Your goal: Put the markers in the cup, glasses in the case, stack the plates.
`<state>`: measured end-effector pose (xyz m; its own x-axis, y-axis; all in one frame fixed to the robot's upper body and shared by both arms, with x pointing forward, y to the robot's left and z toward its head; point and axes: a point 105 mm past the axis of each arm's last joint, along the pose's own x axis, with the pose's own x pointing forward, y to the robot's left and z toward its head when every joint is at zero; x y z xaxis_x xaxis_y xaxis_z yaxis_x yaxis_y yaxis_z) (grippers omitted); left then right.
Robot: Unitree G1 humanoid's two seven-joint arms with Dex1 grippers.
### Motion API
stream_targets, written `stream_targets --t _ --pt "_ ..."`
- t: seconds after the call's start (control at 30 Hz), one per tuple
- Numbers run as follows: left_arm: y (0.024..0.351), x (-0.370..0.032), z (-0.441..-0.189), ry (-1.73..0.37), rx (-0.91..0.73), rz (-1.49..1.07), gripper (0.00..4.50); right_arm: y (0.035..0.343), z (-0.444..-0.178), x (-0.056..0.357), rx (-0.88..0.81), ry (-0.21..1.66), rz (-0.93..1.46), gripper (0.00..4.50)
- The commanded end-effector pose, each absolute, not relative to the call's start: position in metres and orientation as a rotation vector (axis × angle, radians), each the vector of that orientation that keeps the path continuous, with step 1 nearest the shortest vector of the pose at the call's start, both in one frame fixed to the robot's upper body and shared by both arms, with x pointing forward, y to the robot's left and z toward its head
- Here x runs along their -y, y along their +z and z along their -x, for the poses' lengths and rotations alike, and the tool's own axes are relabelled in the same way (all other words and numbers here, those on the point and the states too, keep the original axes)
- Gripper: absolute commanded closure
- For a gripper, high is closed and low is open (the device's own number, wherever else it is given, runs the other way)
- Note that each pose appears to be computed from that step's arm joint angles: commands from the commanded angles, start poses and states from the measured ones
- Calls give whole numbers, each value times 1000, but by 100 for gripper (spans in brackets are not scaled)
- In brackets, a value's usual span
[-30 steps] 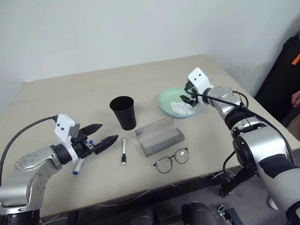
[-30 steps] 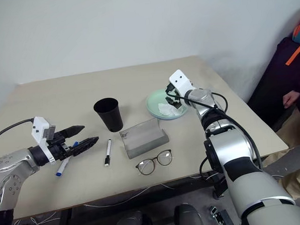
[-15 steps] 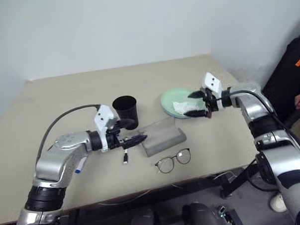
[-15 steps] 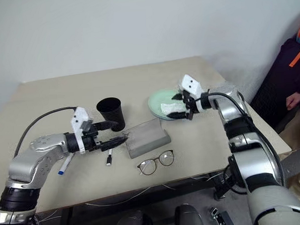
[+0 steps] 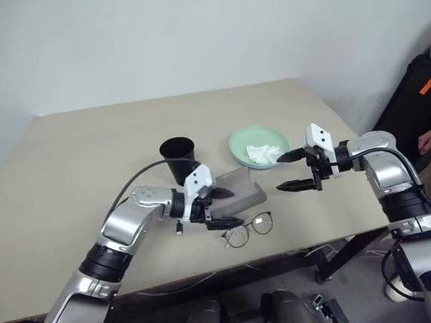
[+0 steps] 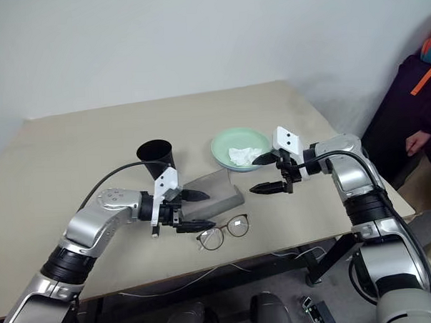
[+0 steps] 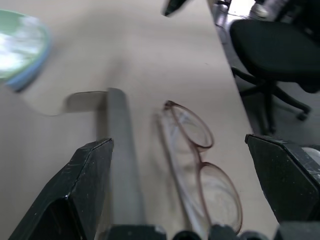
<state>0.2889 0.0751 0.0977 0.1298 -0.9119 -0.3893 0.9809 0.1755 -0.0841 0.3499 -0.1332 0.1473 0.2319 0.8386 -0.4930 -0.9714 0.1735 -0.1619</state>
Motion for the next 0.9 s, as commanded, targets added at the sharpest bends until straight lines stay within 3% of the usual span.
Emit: stream_targets --t 0.03,0.63,0.9 --pt "107 -67 -293 -1431 -353 -253 0 162 -350 133 -255 1297 500 7" --pt "74 -50 -290 -1500 -458 -230 0 157 -348 134 -263 1264 494 7" --pt "69 -48 -287 -1513 -478 -234 262 156 -348 134 -264 1257 493 0"
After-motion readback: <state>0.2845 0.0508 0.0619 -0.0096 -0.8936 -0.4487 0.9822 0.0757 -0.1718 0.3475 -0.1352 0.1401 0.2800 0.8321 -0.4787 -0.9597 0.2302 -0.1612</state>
